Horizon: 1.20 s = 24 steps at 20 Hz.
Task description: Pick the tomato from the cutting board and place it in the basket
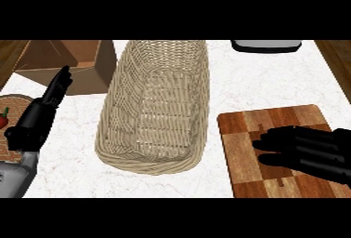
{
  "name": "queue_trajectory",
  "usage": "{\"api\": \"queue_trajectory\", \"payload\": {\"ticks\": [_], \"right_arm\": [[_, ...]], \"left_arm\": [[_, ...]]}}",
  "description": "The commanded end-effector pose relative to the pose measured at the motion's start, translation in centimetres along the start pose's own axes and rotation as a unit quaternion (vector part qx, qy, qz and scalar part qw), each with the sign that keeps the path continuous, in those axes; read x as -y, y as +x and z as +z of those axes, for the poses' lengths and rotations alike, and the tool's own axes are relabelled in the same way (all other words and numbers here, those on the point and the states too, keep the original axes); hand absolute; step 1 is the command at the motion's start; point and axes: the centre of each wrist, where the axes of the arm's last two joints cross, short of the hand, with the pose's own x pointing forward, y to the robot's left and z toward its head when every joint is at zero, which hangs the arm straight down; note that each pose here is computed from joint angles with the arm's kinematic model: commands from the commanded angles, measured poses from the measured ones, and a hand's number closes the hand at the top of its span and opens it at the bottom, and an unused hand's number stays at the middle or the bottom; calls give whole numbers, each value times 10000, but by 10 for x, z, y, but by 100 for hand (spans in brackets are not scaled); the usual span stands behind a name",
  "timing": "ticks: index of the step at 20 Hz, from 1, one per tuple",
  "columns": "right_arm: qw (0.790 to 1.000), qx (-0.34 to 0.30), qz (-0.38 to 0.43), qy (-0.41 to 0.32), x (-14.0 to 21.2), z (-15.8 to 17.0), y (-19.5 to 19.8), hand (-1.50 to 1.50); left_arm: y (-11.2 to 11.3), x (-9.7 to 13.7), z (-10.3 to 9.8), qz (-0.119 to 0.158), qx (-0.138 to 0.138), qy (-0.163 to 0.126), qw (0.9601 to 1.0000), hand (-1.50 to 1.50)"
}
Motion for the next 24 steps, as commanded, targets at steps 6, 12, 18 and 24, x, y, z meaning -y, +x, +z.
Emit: {"api": "queue_trajectory", "payload": {"ticks": [6, 12, 18, 24], "right_arm": [[9620, -847, 1434, 2163, 64, 3, 22, -150], [9485, -1113, 1584, 2509, 63, -13, 7, -150], [9439, -1202, 1548, 2657, 43, -33, -26, -150], [9328, -1140, 1792, 2911, 15, -32, -46, -150]], "left_arm": [[10, -1, -19, 11, 116, -31, 9999, 0], [3, 29, -2, 104, 59, 13, 9999, 0], [11, 6, 3, 21, 95, -20, 10000, 0], [6, -3, -5, 31, 122, -7, 9999, 0]]}}
